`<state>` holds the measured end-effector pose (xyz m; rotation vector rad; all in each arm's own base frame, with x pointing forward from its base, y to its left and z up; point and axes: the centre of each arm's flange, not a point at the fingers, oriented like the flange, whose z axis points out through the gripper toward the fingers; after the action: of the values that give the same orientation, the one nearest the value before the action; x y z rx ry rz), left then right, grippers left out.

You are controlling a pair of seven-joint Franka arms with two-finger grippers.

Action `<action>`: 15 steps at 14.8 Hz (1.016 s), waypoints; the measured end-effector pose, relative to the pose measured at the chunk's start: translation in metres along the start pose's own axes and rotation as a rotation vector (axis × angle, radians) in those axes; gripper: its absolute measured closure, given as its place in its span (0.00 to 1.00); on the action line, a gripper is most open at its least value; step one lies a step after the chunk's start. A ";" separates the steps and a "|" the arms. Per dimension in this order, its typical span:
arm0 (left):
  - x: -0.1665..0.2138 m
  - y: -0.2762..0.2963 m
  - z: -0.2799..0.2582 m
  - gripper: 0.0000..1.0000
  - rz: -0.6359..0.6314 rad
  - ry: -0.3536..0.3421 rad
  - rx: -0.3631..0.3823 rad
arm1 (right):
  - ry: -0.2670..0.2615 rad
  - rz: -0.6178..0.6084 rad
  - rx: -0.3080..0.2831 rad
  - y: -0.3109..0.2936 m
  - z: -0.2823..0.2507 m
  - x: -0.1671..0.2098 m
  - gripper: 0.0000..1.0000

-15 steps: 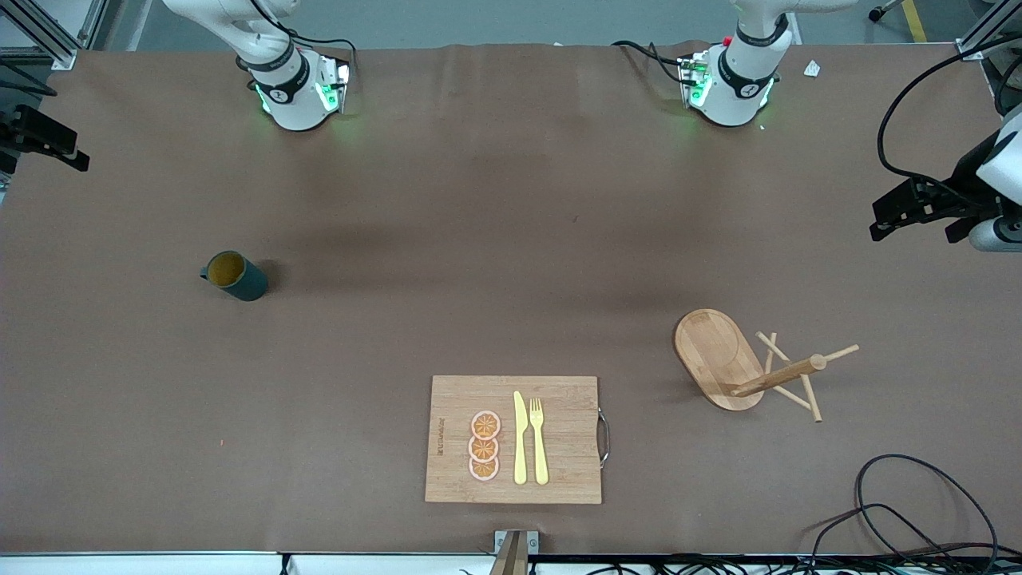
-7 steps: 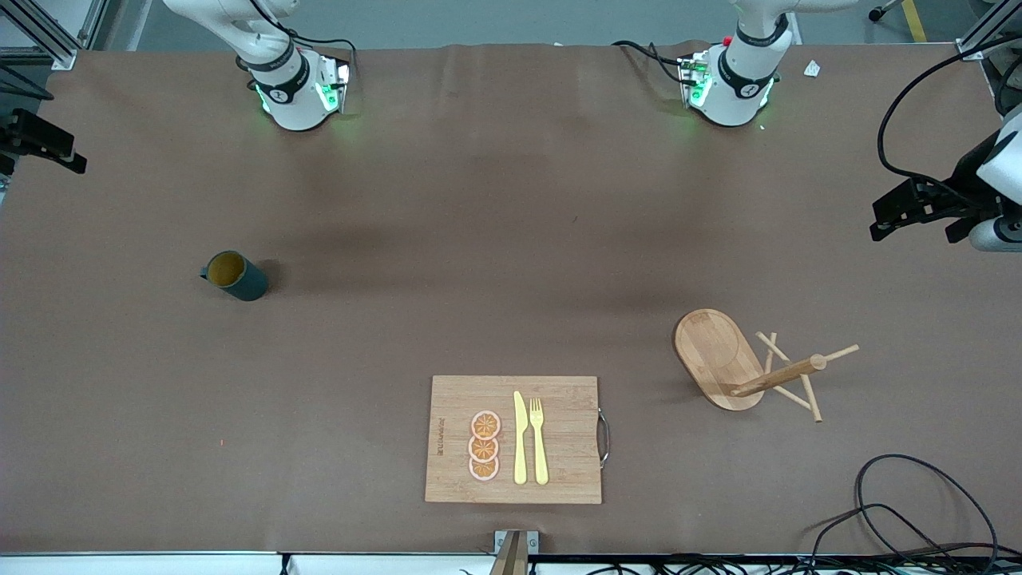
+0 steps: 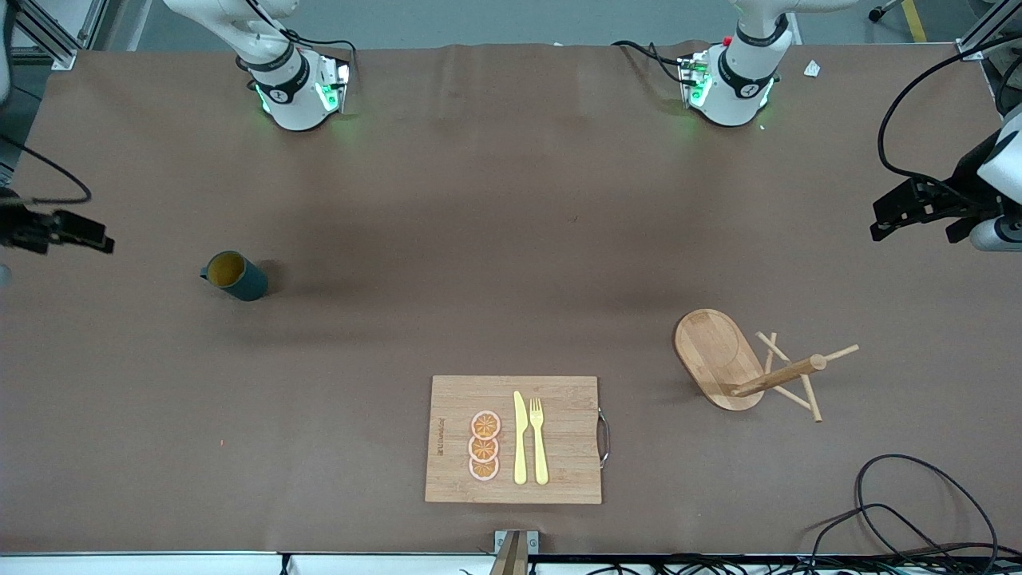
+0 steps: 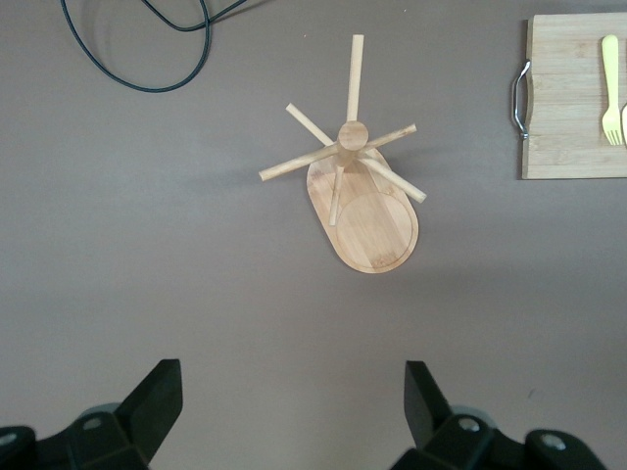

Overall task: Pass cup and hang on rack
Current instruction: 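Move the right gripper down to the teal mug's rim, then close the right gripper on the teal mug's rim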

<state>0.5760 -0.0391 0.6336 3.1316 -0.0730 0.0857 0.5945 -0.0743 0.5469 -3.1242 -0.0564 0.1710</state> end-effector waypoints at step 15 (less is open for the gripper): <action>0.000 0.000 -0.001 0.00 0.000 0.001 0.000 | -0.028 -0.489 0.008 0.014 0.260 -0.015 0.00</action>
<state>0.5760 -0.0393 0.6342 3.1315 -0.0735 0.0876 0.5517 -0.0864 0.2904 -2.9840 -0.8016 0.2031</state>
